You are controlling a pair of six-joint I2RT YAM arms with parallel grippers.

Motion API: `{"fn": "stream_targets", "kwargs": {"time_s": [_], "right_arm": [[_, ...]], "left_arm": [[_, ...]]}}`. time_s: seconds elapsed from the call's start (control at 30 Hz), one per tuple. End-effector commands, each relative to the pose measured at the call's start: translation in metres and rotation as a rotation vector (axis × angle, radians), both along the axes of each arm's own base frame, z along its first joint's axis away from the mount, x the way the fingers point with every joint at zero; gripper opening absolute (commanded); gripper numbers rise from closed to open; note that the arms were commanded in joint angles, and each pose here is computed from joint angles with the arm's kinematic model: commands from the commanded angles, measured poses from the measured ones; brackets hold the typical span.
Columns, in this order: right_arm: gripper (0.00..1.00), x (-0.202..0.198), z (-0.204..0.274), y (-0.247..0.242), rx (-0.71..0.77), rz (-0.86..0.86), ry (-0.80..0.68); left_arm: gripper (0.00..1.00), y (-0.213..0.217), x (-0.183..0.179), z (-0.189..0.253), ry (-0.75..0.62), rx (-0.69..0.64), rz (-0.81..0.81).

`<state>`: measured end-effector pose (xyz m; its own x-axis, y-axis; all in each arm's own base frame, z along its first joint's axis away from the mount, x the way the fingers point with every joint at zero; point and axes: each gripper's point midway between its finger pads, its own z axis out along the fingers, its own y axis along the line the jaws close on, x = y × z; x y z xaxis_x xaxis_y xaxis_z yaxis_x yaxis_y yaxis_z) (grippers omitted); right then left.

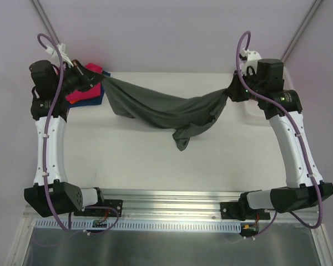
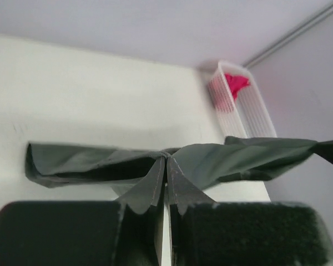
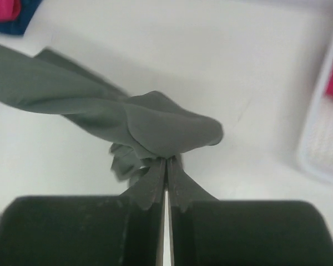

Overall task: Fold and stack the t-shirts
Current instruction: Flatten out the tshirt

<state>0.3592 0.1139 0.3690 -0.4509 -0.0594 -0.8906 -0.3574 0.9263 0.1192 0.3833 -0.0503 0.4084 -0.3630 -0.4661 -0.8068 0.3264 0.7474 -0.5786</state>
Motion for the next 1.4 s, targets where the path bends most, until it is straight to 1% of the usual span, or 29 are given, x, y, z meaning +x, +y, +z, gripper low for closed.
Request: {"fn": "stream_targets", "kwargs": {"time_s": [0.0,0.03,0.07,0.1,0.13,0.23,0.3,0.33,0.37,0.4,0.43,0.47,0.5,0.57,0.67,0.77,0.87,0.93,1.03,1.17,1.23,1.37], "right_arm": [[0.02,-0.037,-0.065,0.027,0.105,0.093,0.280],[0.04,-0.044,-0.084,0.030,0.114,0.096,0.346],[0.07,-0.050,-0.093,0.034,0.125,0.108,0.381],[0.07,-0.055,-0.100,0.036,0.132,0.115,0.408],[0.08,-0.062,-0.110,0.039,0.128,0.126,0.437],[0.07,-0.068,-0.117,0.045,0.136,0.146,0.466],[0.01,-0.067,-0.121,0.047,0.144,0.146,0.478],[0.01,-0.065,-0.122,0.047,0.146,0.143,0.480],[0.01,-0.063,-0.125,0.048,0.144,0.142,0.489],[0.01,-0.062,-0.124,0.049,0.149,0.145,0.487],[0.00,-0.061,-0.125,0.050,0.151,0.147,0.492],[0.01,-0.061,-0.127,0.051,0.155,0.147,0.499],[0.01,-0.061,-0.127,0.051,0.159,0.145,0.503],[0.01,-0.062,-0.129,0.052,0.160,0.147,0.510],[0.01,-0.064,-0.132,0.051,0.161,0.141,0.514],[0.01,-0.062,-0.133,0.049,0.157,0.128,0.508],[0.01,-0.059,-0.132,0.049,0.155,0.124,0.503],[0.01,-0.056,-0.131,0.049,0.153,0.120,0.494],[0.01,-0.053,-0.132,0.049,0.150,0.117,0.496],[0.01,-0.049,-0.130,0.050,0.149,0.118,0.491],[0.01,-0.048,-0.130,0.050,0.147,0.114,0.488],[0.01,-0.047,-0.131,0.049,0.142,0.110,0.489]], "left_arm": [[0.00,-0.018,-0.025,-0.052,0.197,-0.113,-0.082],[0.26,-0.018,-0.028,-0.058,0.215,-0.121,-0.075],[0.51,-0.018,-0.031,-0.065,0.245,-0.131,-0.064],[0.67,-0.016,-0.032,-0.066,0.248,-0.126,-0.041],[0.99,-0.016,-0.033,-0.068,0.254,-0.120,-0.031],[0.99,-0.005,-0.023,-0.080,0.271,-0.094,0.033],[0.99,0.001,-0.011,-0.106,0.333,-0.071,0.040],[0.99,0.003,-0.007,-0.117,0.347,-0.050,0.037],[0.99,0.004,-0.004,-0.129,0.382,-0.053,0.035],[0.99,0.004,-0.001,-0.154,0.461,-0.070,0.028],[0.99,0.001,-0.002,-0.168,0.505,-0.083,0.007],[0.99,0.000,-0.001,-0.188,0.578,-0.101,0.005],[0.99,-0.003,-0.008,-0.206,0.642,-0.119,-0.004],[0.99,-0.004,-0.017,-0.227,0.713,-0.128,0.005],[0.99,-0.004,-0.045,-0.268,0.880,-0.132,0.038],[0.99,-0.010,-0.065,-0.292,0.987,-0.160,0.021],[0.98,-0.011,-0.069,-0.307,1.033,-0.167,0.016],[0.90,-0.009,-0.067,-0.311,1.039,-0.161,0.019],[0.83,-0.008,-0.062,-0.314,1.047,-0.165,0.014],[0.75,-0.007,-0.056,-0.321,1.052,-0.165,0.015],[0.74,-0.007,-0.052,-0.323,1.045,-0.168,0.009],[0.68,-0.006,-0.033,-0.325,1.018,-0.179,-0.003]]}}
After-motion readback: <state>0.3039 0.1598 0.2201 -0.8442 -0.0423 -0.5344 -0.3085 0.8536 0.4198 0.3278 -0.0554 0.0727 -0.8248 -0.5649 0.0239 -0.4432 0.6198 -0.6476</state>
